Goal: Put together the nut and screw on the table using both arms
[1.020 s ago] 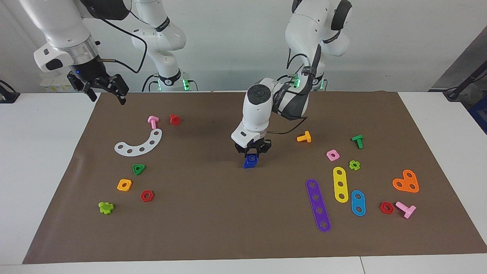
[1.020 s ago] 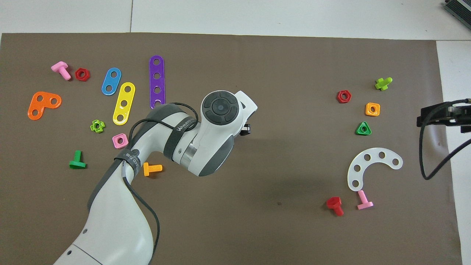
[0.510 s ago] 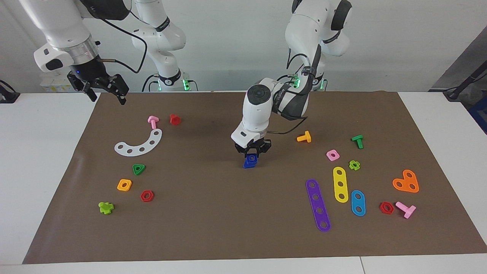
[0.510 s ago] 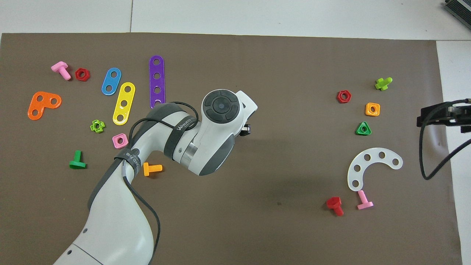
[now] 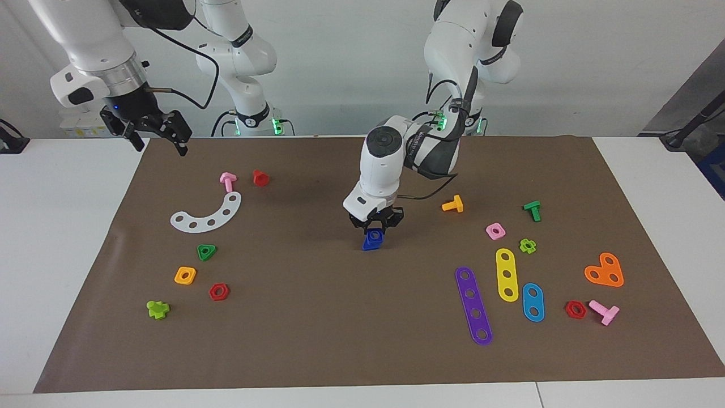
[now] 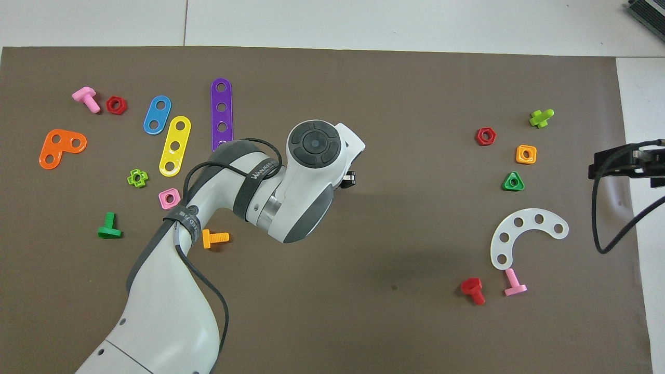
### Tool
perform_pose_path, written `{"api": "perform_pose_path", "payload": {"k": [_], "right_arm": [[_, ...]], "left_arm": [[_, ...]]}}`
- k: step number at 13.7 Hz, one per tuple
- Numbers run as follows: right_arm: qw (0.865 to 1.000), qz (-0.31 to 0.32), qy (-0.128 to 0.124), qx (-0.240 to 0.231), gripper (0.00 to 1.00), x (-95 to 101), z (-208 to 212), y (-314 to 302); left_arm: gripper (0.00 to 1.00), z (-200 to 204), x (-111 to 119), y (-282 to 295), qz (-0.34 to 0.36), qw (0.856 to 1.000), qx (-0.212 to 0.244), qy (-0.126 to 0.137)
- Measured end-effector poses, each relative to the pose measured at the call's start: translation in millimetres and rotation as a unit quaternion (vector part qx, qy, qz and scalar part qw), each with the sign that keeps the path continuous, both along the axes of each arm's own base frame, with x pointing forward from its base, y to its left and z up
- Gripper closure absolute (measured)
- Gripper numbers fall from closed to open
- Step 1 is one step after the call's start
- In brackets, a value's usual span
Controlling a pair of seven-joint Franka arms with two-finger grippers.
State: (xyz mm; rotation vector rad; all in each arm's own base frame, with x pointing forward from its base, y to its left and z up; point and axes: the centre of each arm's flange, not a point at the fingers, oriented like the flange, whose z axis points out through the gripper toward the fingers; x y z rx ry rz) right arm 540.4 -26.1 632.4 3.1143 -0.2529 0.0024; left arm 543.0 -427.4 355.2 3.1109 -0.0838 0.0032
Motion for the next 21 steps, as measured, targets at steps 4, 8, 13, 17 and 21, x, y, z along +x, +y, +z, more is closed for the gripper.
{"api": "perform_pose_path", "payload": {"k": [4, 8, 13, 17, 21], "right_arm": [[1.0, 0.0, 0.0, 0.0, 0.0, 0.0, 0.0, 0.0], [1.0, 0.0, 0.0, 0.0, 0.0, 0.0, 0.0, 0.0], [1.0, 0.0, 0.0, 0.0, 0.0, 0.0, 0.0, 0.0], [1.0, 0.0, 0.0, 0.0, 0.0, 0.0, 0.0, 0.0], [1.0, 0.0, 0.0, 0.0, 0.0, 0.0, 0.0, 0.0]], "left_arm": [[0.53, 0.5, 3.3, -1.4, 0.001, 1.0, -0.006, -0.008], [0.53, -4.6, 4.9, 0.5, 0.003, 1.0, -0.004, -0.007], [0.53, -5.3, 4.3, 0.2, 0.003, 1.0, -0.005, -0.009], [0.53, -5.7, 1.1, 3.2, 0.003, 1.0, -0.012, -0.018], [0.53, -3.7, 0.3, 4.8, 0.005, 1.0, 0.001, 0.0]]}}
